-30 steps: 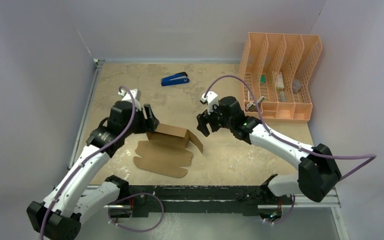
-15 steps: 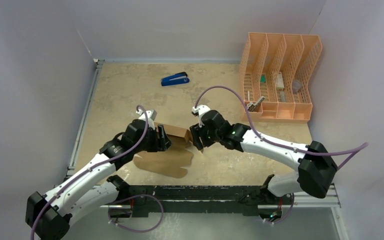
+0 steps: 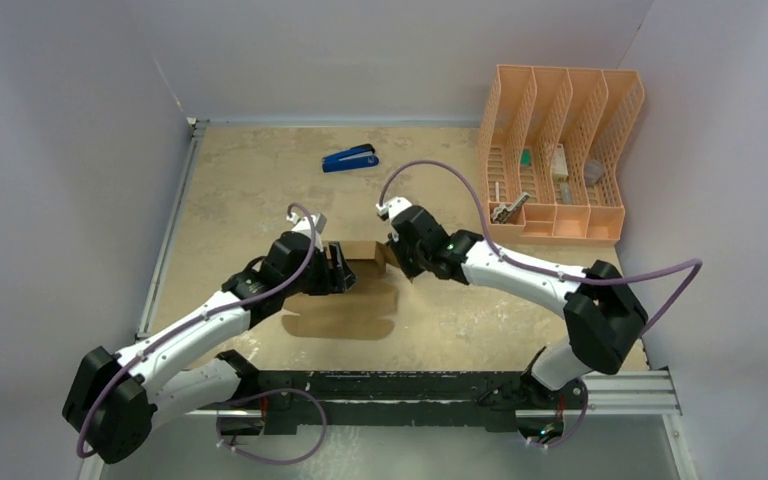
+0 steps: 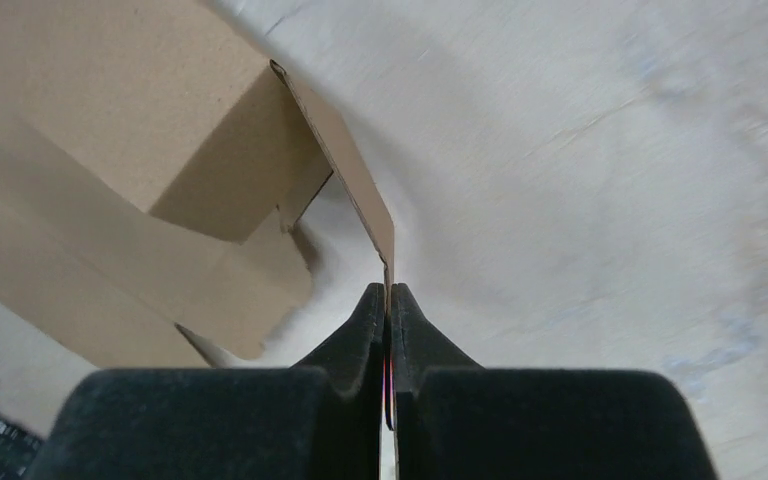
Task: Fold the paper box
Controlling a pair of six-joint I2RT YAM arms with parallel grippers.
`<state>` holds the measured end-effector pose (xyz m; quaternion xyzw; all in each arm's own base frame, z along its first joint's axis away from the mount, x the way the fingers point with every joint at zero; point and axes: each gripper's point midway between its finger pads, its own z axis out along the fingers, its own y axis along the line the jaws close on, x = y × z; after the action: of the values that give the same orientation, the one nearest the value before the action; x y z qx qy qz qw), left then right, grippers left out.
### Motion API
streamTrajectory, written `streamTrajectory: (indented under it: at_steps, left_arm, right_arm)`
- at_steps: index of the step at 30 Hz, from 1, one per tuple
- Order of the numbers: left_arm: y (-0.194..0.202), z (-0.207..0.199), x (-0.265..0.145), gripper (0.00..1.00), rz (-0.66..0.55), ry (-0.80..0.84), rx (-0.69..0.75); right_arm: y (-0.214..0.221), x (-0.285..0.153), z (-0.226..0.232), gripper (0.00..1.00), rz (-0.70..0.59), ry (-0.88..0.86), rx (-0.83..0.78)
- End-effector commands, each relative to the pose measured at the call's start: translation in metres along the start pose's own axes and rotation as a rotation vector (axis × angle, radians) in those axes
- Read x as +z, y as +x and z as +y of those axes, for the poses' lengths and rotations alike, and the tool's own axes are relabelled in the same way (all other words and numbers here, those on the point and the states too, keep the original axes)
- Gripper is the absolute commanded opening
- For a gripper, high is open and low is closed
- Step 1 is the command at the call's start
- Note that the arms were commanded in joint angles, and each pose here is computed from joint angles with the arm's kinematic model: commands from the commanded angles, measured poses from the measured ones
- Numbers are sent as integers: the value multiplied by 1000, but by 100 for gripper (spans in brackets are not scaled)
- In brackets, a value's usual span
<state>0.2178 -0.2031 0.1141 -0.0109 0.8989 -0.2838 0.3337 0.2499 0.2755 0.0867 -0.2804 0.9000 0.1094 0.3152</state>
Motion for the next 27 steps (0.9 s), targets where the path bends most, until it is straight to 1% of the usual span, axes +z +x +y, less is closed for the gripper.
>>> streamTrajectory:
  at_steps: [1,4,11,15,21,25,27]
  left_arm:
    - [-16,-22,15,62,-52,92,-9]
    - [-18,-27,23,62,-66,119,-9]
    - [-13,-38,55,61,-102,154,-11]
    - [-9,-34,72,60,-130,111,3]
    - [5,-9,93,58,-124,18,7]
    - [9,-6,101,54,-124,18,8]
    - [12,-5,106,49,-119,25,2]
  right_arm:
    - [-56,-7,-33,0,-106,48,-83]
    - [-71,-4,-40,0,-123,43,-110]
    - [-87,17,-33,0,-108,1,-78]
    - [-89,24,-28,0,-99,-12,-46]
    - [-88,28,-27,3,-91,-22,-43]
    - [-92,24,-21,3,-107,-44,-6]
    - [-96,23,-15,2,-116,-73,25]
